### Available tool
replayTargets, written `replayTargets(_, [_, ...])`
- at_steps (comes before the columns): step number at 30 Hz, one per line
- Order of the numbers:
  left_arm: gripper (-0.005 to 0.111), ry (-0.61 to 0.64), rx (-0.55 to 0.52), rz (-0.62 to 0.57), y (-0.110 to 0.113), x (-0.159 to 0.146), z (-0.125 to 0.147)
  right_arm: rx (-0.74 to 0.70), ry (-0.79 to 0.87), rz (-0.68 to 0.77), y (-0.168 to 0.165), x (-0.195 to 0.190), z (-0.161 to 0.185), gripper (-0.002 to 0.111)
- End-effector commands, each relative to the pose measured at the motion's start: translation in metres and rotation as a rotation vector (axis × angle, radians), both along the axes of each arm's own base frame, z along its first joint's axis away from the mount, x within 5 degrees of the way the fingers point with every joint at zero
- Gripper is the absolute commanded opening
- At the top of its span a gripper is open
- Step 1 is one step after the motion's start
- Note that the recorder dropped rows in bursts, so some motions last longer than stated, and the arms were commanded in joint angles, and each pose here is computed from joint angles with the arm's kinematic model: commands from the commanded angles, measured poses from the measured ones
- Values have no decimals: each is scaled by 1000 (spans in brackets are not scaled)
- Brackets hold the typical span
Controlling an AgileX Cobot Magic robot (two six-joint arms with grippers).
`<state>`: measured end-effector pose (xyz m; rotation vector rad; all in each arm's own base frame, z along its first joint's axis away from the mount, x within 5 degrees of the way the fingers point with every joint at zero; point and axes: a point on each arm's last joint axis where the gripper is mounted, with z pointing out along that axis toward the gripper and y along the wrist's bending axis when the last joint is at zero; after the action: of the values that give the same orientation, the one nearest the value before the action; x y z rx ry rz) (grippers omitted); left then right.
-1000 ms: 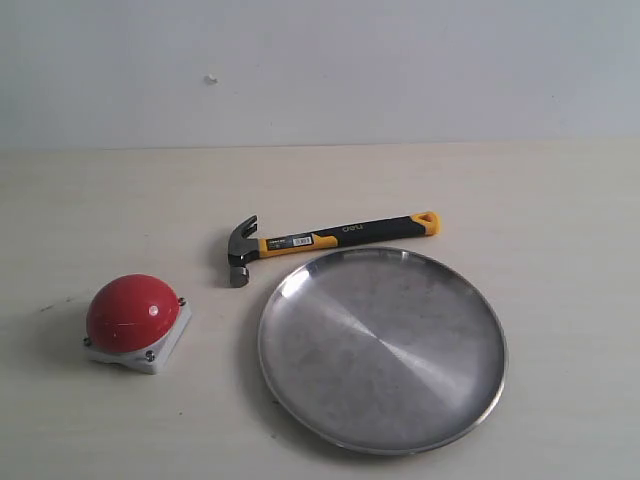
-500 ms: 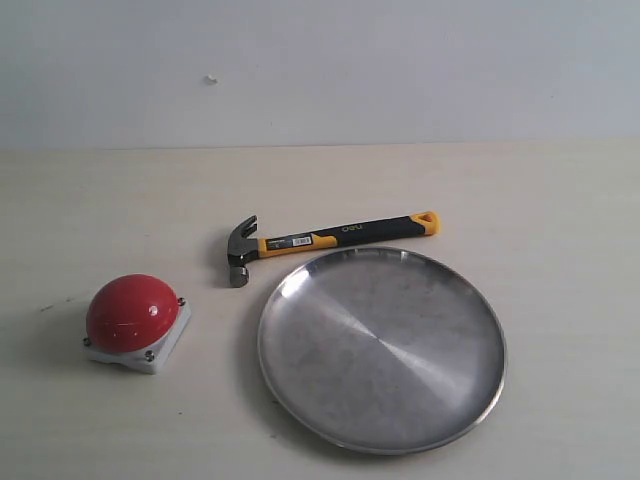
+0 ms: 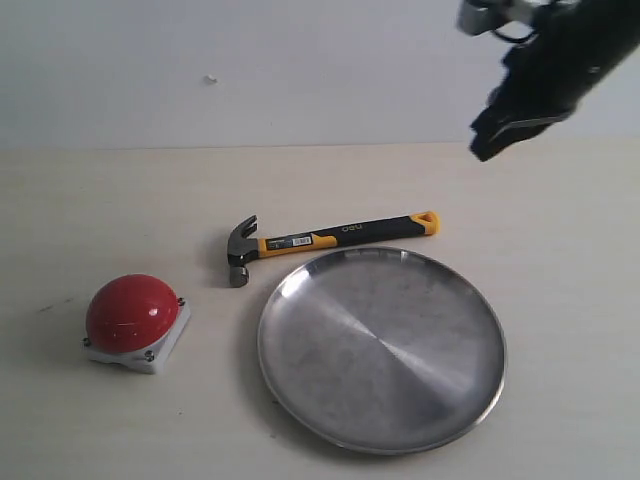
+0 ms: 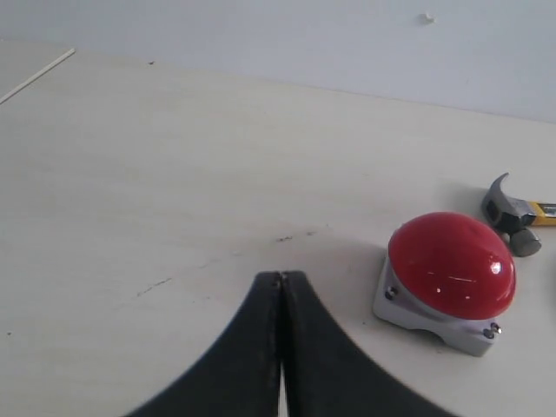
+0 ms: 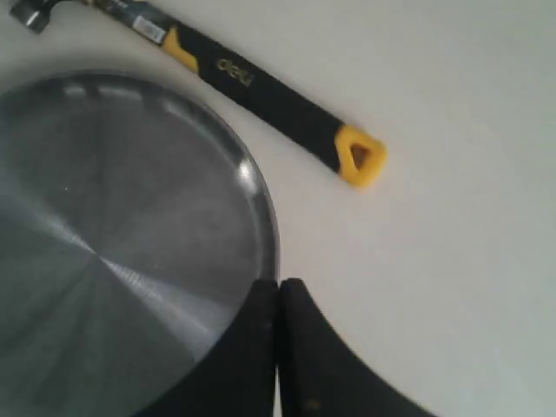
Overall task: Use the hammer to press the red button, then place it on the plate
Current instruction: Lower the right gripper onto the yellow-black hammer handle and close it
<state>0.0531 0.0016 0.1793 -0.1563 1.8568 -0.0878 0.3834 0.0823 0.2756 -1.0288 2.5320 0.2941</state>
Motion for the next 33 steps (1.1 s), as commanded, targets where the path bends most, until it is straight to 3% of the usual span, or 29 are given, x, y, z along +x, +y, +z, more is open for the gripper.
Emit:
replayTargets(1, [0,-13,-6,-7,-1,0,1,-108,-105,392,59,26,-17,0])
replayTargets(4, [0,-13,-6,-7,-1,0,1,-184,-217,741,117,36,-47,0])
replayTargets(9, [0,-13,-6,-7,-1,0,1,-247,-288,933,172,48,-93,0])
replayTargets(11, [0,-13,-6,-7,-1,0,1,-270,-298,958,185,54,-106,1])
replayTargets(13, [0,-13,-6,-7,-1,0,1,-272,-282,968,190,58,-120,11])
replayTargets(16, [0,-13,-6,-7,-1,0,1,-276,-297,959,192,63,-133,46])
replayTargets(17, [0,-13,-6,-7,-1,0,1,-275,-301,958,192,63,-135,49])
replayTargets(33, [0,-13,-6,-7,-1,0,1,-255,-264,967,195,65,-168,48])
